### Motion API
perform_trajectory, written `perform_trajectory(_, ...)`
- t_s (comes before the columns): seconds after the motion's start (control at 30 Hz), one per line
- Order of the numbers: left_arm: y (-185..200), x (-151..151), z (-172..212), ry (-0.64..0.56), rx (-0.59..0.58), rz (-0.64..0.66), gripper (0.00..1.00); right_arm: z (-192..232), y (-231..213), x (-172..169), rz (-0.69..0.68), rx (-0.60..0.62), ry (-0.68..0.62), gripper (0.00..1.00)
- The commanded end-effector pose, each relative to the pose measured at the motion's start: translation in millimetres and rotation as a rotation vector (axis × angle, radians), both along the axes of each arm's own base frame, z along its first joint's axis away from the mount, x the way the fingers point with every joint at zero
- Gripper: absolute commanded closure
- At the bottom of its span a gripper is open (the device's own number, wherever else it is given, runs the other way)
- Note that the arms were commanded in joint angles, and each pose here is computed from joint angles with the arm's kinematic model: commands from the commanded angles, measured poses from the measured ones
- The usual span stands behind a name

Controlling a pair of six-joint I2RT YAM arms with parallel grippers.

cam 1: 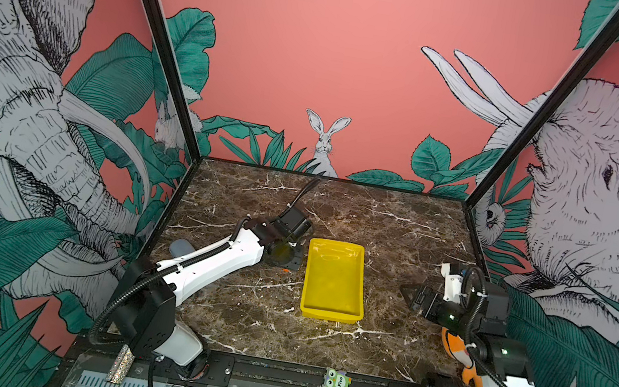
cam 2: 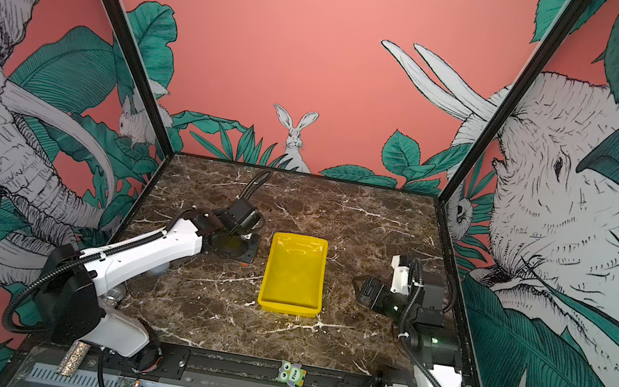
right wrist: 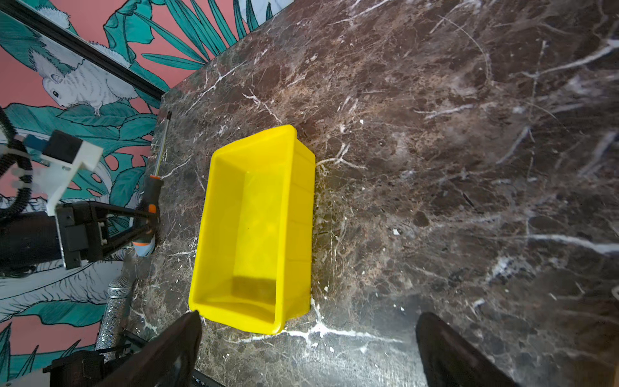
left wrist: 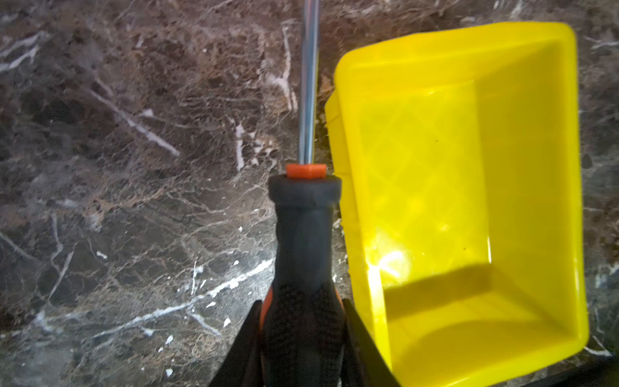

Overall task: Put the screwdriver in the bin
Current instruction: 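Lift the screwdriver with the left gripper and carry it over the yellow bin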

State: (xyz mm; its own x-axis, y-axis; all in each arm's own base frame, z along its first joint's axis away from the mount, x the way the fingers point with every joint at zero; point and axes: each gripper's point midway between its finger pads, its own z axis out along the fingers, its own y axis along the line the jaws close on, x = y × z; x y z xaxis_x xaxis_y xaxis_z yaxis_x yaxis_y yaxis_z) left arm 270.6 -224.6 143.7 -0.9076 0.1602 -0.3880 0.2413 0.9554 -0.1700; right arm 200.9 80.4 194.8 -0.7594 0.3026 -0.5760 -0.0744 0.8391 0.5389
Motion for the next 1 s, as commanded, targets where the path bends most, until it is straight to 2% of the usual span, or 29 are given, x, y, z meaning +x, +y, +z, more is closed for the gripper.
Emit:
perform_trajectory(0.0, -19.4, -4.4, 12.9, 0.007, -0.072, -0.100, 1.00, -17.3, -7.8, -12.1, -0.060, -0.010, 0.078, 0.01)
perform_trajectory(0.17, -49.0, -26.8, 19.5, 0.009, -0.169, -0.222, 1.00, -17.3, -14.1, -15.7, -0.101, -0.022, 0.068, 0.01)
perform_trajectory(0.37, -69.3, -63.2, 8.6, 0.034, -0.158, -0.347, 1.00, -21.3, -21.7, -12.7, -0.133, -0.058, 0.078, 0.01)
perform_trajectory(0.57, -79.9, -73.6, -22.4, 0.132, -0.180, -0.330, 1.00, -15.3, -29.7, -17.0, -0.176, -0.078, 0.032, 0.01)
perform_trajectory(0.8, -100.2, -72.8, -27.8, 0.150, -0.188, -0.373, 1.00, -10.2, -37.4, -19.2, -0.216, -0.099, -0.007, 0.01)
perform_trajectory(0.97, -107.0, -67.1, -39.6, 0.180, -0.177, -0.323, 1.00, -9.9, -38.9, -20.2, -0.224, -0.103, -0.010, 0.01)
